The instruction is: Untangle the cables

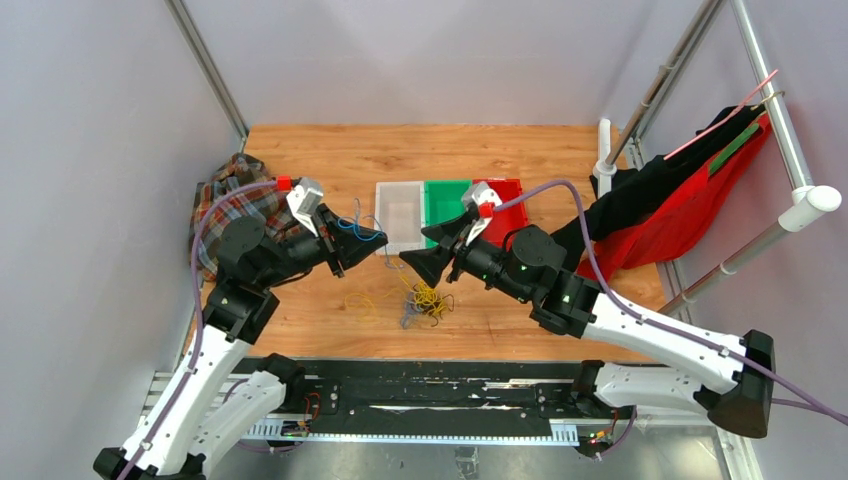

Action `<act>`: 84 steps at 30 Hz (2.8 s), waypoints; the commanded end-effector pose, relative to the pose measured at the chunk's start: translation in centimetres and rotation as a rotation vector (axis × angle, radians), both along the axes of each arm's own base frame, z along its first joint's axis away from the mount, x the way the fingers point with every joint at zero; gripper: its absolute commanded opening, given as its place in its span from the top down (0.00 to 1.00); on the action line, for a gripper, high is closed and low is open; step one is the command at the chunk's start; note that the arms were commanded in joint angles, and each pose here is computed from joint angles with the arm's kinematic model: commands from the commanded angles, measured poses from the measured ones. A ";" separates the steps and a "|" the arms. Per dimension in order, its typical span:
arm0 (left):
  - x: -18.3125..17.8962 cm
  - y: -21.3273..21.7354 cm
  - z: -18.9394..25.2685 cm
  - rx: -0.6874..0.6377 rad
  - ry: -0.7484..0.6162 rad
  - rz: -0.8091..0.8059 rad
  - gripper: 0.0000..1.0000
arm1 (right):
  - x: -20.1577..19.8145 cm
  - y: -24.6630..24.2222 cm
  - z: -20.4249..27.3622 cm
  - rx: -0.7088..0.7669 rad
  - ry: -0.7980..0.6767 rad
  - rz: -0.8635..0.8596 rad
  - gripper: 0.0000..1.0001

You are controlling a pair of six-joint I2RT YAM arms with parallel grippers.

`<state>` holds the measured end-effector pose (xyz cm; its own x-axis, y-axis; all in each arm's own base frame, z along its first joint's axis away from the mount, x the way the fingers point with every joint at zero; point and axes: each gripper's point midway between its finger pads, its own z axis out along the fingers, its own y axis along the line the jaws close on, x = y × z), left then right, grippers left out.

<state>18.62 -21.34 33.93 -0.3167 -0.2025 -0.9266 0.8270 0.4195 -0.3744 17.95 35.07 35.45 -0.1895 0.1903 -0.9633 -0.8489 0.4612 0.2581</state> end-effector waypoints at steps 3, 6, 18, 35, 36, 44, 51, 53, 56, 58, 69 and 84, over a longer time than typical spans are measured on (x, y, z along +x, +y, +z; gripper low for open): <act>-0.7 0.2 2.2 -0.005 -0.027 -0.018 0.99 | 0.3 0.2 -6.1 -0.170 -0.075 0.014 0.34; -0.6 0.2 2.5 0.008 -0.027 -0.020 0.99 | 1.1 1.4 -7.6 -0.190 -0.086 0.011 0.34; -0.9 0.9 6.1 0.035 -0.102 0.011 0.99 | 3.0 3.8 -15.1 -0.296 0.005 -0.024 0.74; 6.0 0.0 8.4 0.077 -0.119 0.128 0.99 | 3.4 -1.2 -22.9 -0.449 0.146 -0.169 0.82; 6.5 -0.5 7.7 0.083 -0.091 0.114 0.99 | 3.5 -1.4 -22.3 -0.446 0.151 -0.178 0.70; 10.9 -5.1 1.1 0.263 0.040 0.002 0.99 | 5.5 -5.1 -16.3 -0.396 0.143 -0.305 0.32; 14.6 -10.2 -3.6 0.340 0.131 -0.069 0.99 | 9.6 -13.4 -16.3 -0.433 0.213 -0.717 0.31; 15.6 -11.5 -5.4 0.370 0.150 -0.084 0.99 | 10.1 -15.0 -16.6 -0.436 0.240 -0.799 0.31; 17.1 -12.8 -8.9 0.420 0.184 -0.098 0.99 | 10.4 -16.5 -16.6 -0.424 0.249 -0.879 0.32; 18.4 -13.6 -11.1 0.454 0.206 -0.103 0.99 | 10.5 -17.3 -16.4 -0.407 0.247 -0.922 0.33; 23.7 -14.4 -19.4 0.584 0.199 0.014 0.97 | 11.0 -18.2 -14.8 -0.346 0.229 -0.975 0.35; 22.6 -10.3 -17.3 0.724 0.149 0.100 0.20 | 11.4 -18.0 -14.1 -0.351 0.258 -0.968 0.34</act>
